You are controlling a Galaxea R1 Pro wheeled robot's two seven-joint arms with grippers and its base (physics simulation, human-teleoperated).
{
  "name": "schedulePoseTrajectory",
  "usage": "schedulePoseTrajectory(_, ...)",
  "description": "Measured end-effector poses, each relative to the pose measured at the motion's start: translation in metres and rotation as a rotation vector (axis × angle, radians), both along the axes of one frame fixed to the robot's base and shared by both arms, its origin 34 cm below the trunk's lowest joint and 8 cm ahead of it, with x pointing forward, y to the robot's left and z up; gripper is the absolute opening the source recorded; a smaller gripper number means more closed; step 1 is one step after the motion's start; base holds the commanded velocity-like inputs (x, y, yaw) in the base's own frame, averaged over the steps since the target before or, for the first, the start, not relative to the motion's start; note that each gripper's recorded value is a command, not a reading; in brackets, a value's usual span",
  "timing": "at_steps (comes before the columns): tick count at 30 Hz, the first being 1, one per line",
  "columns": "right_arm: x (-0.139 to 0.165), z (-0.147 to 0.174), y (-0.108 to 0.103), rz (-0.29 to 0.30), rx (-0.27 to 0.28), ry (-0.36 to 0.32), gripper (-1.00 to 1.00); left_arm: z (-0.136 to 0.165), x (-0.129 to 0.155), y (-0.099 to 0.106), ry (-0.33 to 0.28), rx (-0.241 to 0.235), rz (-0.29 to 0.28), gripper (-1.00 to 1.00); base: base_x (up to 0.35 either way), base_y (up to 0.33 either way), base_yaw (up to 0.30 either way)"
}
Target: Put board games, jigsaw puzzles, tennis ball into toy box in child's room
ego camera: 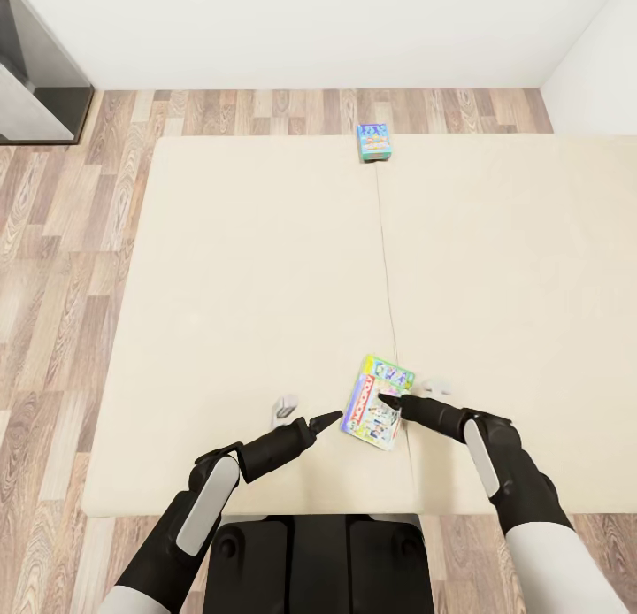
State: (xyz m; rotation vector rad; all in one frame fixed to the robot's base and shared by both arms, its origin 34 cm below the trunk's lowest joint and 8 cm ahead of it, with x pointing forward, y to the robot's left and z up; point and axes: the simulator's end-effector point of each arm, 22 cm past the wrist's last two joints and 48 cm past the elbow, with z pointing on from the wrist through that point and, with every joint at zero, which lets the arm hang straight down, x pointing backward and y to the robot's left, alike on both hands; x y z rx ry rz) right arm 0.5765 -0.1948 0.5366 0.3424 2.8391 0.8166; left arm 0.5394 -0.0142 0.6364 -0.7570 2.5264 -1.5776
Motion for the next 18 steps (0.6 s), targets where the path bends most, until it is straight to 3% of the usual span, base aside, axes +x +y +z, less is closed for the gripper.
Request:
schedulePoseTrajectory(8,0.002,0.004,0.019,-0.015,0.039,-0.003,1.0,0.0,0.0,0.0,-0.001,-0.001,0.0,1.0,0.0,0.0,0.0)
schedulePoseTrajectory(18,0.003,0.005,0.027,-0.019,0.054,-0.004,1.0,0.001,0.001,0.0,-0.002,-0.001,0.0,1.0,0.0,0.0,0.0)
